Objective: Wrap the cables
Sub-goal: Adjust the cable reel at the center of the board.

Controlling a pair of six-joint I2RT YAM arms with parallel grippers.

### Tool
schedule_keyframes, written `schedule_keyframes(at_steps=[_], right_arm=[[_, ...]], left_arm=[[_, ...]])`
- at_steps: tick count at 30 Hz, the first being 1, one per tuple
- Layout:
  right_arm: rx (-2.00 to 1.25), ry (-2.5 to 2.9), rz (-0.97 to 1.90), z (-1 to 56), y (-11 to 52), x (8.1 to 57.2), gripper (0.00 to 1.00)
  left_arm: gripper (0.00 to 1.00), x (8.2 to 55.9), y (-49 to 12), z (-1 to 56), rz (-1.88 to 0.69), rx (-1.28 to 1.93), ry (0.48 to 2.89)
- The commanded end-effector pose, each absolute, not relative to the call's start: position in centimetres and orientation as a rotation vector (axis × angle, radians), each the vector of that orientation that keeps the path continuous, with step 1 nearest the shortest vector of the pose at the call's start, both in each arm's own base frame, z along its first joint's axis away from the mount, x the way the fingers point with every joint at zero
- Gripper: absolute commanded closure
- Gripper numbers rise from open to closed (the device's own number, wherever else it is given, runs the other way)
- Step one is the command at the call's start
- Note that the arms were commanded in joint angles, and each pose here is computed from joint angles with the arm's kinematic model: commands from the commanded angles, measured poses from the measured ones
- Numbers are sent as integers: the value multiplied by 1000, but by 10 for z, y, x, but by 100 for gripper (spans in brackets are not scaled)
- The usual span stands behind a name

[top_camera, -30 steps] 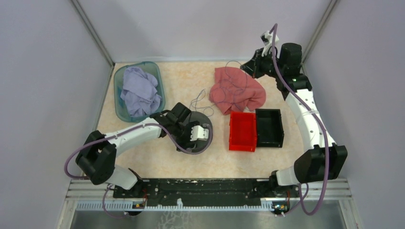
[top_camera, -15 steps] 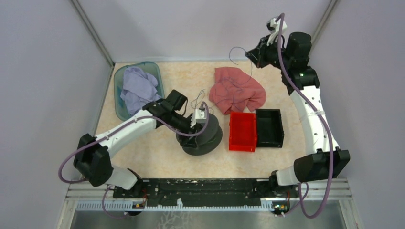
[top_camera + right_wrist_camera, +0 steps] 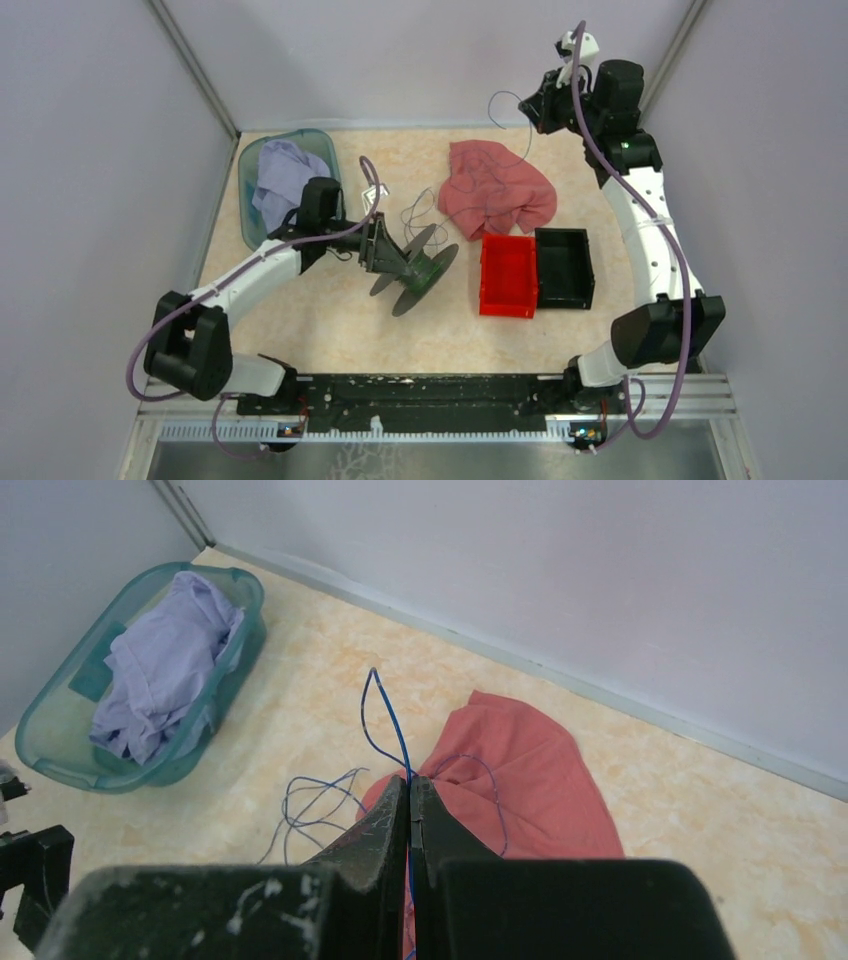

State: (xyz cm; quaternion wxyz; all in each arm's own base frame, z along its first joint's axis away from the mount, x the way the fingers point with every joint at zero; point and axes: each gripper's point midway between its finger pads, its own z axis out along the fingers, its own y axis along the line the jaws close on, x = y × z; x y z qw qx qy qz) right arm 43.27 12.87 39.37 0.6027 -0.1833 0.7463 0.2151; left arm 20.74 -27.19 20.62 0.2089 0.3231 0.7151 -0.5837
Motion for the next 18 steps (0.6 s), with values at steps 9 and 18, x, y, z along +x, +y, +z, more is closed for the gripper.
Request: schedule_keyframes(at_steps=[9, 18], right_arm=[[-424, 1651, 456, 421, 124, 441, 100], [-434, 1656, 464, 418, 127, 446, 100]], left_arm=[[89, 231, -260, 217, -1881, 492, 1975], [91, 243, -240, 194, -1852, 259, 2028]])
